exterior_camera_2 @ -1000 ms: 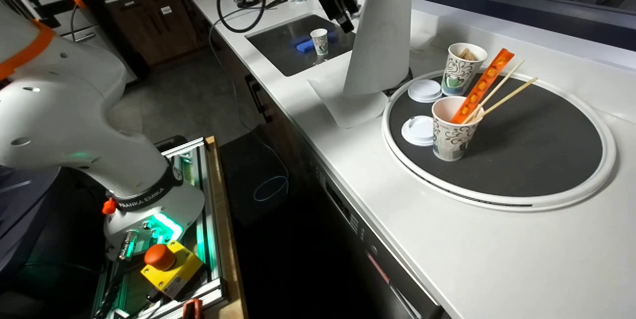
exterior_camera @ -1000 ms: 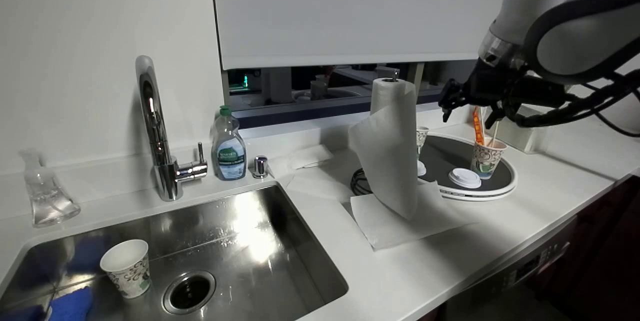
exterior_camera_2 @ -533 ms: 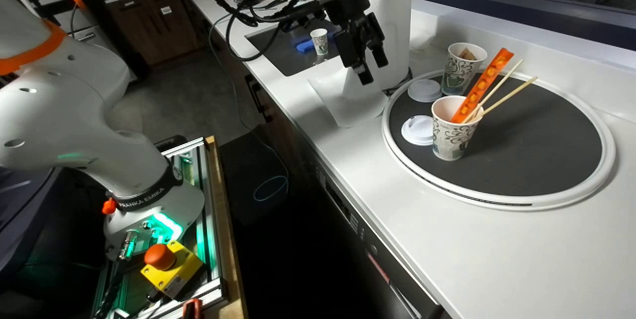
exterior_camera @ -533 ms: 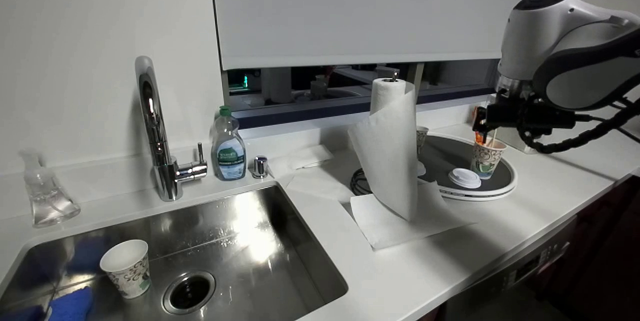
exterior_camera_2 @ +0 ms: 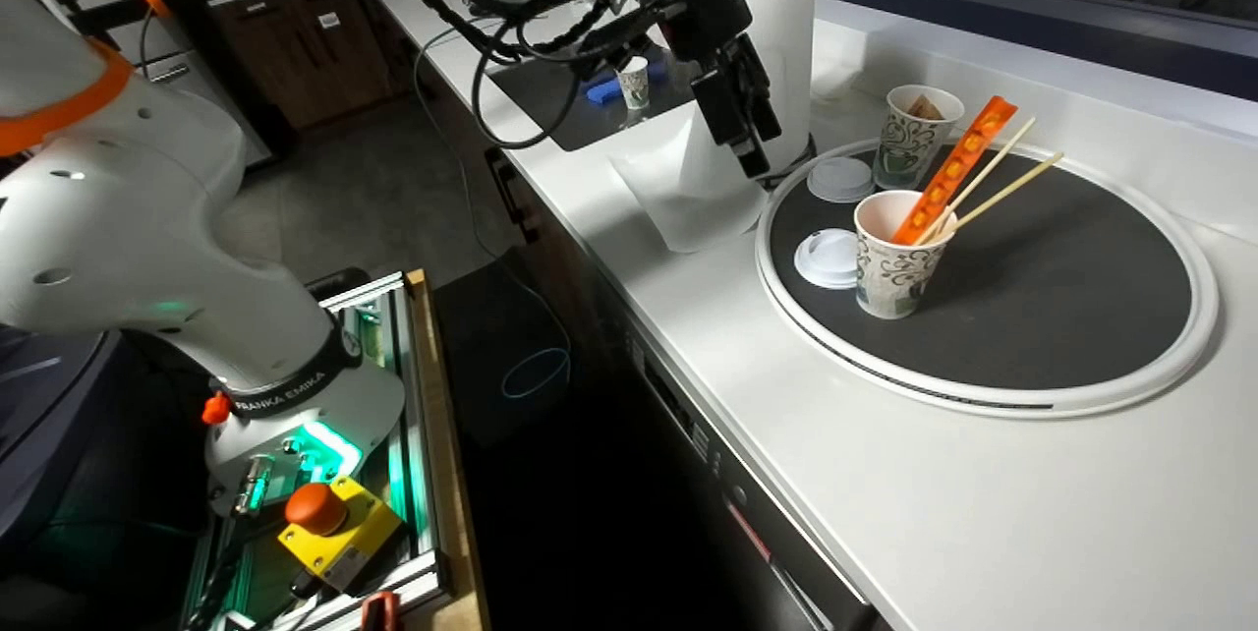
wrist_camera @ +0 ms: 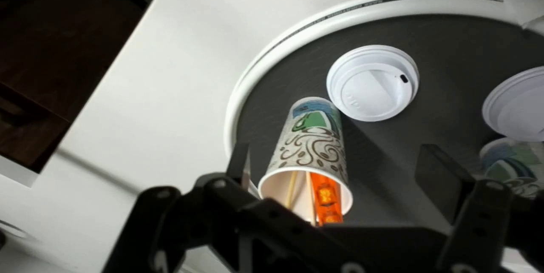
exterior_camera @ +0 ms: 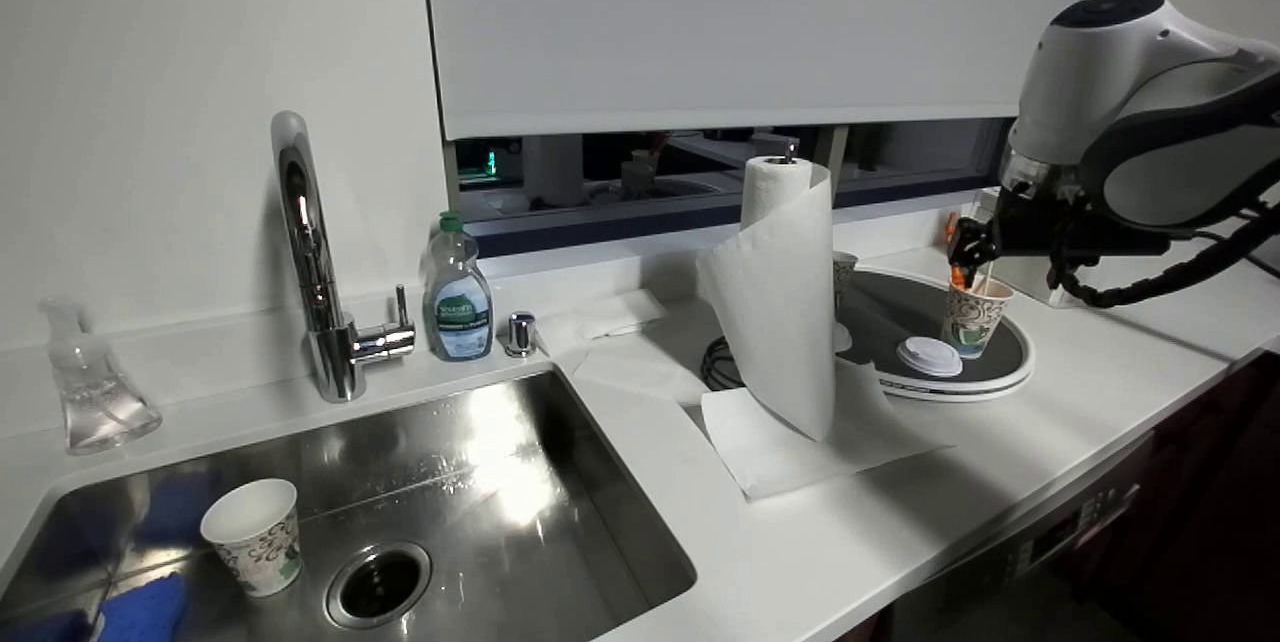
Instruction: Move the coffee cup on the right backwards then place the cup on the left forwards and put the white lid on top of the coffee cup at the front.
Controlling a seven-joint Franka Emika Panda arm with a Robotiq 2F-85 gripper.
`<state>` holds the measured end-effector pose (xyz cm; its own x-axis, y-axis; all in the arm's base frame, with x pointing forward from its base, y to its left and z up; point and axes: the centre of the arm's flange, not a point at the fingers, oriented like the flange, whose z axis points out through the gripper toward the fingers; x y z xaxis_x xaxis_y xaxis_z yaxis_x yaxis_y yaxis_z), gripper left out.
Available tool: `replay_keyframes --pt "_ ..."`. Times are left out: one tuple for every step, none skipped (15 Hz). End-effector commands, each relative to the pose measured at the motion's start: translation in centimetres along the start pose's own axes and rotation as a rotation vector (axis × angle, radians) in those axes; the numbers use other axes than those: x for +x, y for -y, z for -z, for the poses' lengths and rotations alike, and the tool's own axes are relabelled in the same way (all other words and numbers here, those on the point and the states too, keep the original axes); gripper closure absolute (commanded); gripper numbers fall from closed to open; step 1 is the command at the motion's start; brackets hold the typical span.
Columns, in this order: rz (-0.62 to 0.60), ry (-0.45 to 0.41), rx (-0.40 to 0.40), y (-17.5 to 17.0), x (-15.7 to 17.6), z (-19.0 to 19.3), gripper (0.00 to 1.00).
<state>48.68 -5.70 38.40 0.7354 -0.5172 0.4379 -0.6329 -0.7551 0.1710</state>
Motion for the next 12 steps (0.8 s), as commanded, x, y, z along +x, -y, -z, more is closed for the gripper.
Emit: replay_keyframes --pt "0.166 0.017 0.112 -2.3 1.9 -2.7 0.0" --pt "0.221 0.021 0.123 -3.0 2.5 -3.7 0.0" --pt "0.274 0.028 0.127 -3.6 3.0 -4.6 0.0" --pt "0.328 0.036 0.117 -3.9 3.5 -5.5 0.0" --pt "0.385 0.043 0.094 -3.9 3.8 -6.3 0.0" --pt "0.442 0.048 0.075 -3.8 4.2 -6.8 0.0" --pt "0.5 0.04 0.055 -3.5 4.8 -7.1 0.0" --pt "0.509 0.007 0.029 -3.4 5.0 -7.0 0.0" --pt "0.447 0.023 0.071 -4.0 3.6 -6.6 0.0" --pt "0.465 0.009 0.06 -3.9 4.2 -6.6 0.0" --pt "0.474 0.001 0.055 -3.9 4.6 -6.6 0.0" --pt "0.479 -0.002 0.052 -3.8 4.7 -6.6 0.0"
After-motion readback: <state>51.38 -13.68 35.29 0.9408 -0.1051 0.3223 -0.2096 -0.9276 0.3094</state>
